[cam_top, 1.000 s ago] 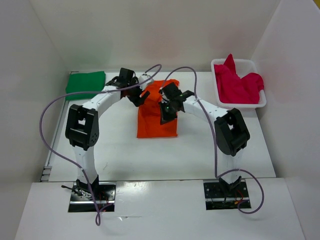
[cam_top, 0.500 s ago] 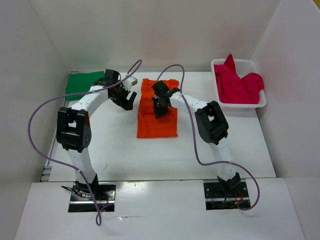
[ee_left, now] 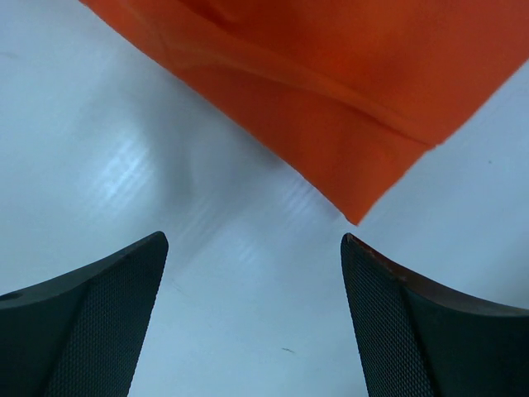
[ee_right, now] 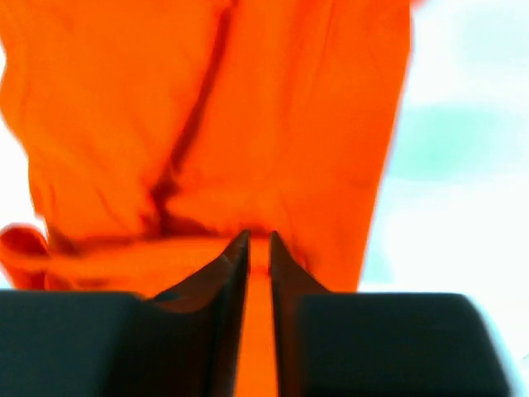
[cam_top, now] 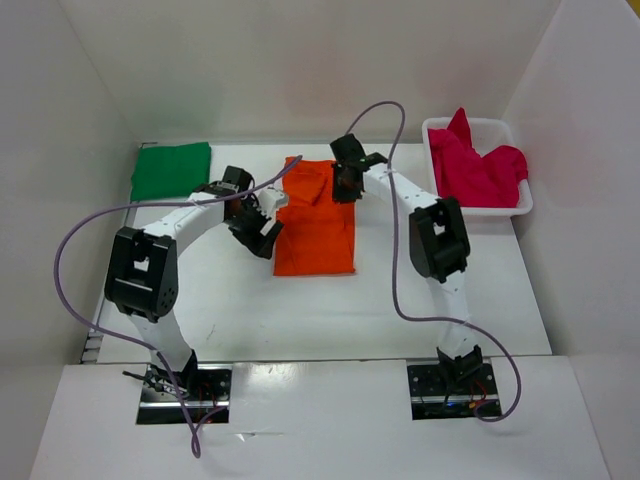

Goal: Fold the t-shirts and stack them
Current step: Fold the folded rectangular tshirt in 1/3 of the way

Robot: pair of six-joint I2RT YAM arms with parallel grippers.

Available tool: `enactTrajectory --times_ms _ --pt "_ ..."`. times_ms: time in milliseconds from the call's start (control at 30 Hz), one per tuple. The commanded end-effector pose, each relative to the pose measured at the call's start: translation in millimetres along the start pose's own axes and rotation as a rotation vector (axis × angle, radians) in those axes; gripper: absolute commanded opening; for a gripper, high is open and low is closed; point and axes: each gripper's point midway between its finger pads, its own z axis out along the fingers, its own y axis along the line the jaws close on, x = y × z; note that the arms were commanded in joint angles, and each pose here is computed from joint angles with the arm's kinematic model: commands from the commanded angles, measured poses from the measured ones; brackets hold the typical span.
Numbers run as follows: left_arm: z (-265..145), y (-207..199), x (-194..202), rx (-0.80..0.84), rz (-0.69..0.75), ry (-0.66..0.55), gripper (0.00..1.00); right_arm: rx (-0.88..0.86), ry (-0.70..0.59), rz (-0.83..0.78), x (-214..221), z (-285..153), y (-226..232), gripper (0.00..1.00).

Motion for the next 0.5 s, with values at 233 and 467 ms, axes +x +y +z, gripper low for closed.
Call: enactTrajectory --times_ms 233,467 --pt "4 -56 3 0.184 -0.097 -0.055 0.92 -0.224 0.173 0.096 113 -92 -21 0.48" --pt "22 -64 4 0.237 -0.151 -0.054 0.9 -0.245 0.22 0.138 149 -93 -28 0.49"
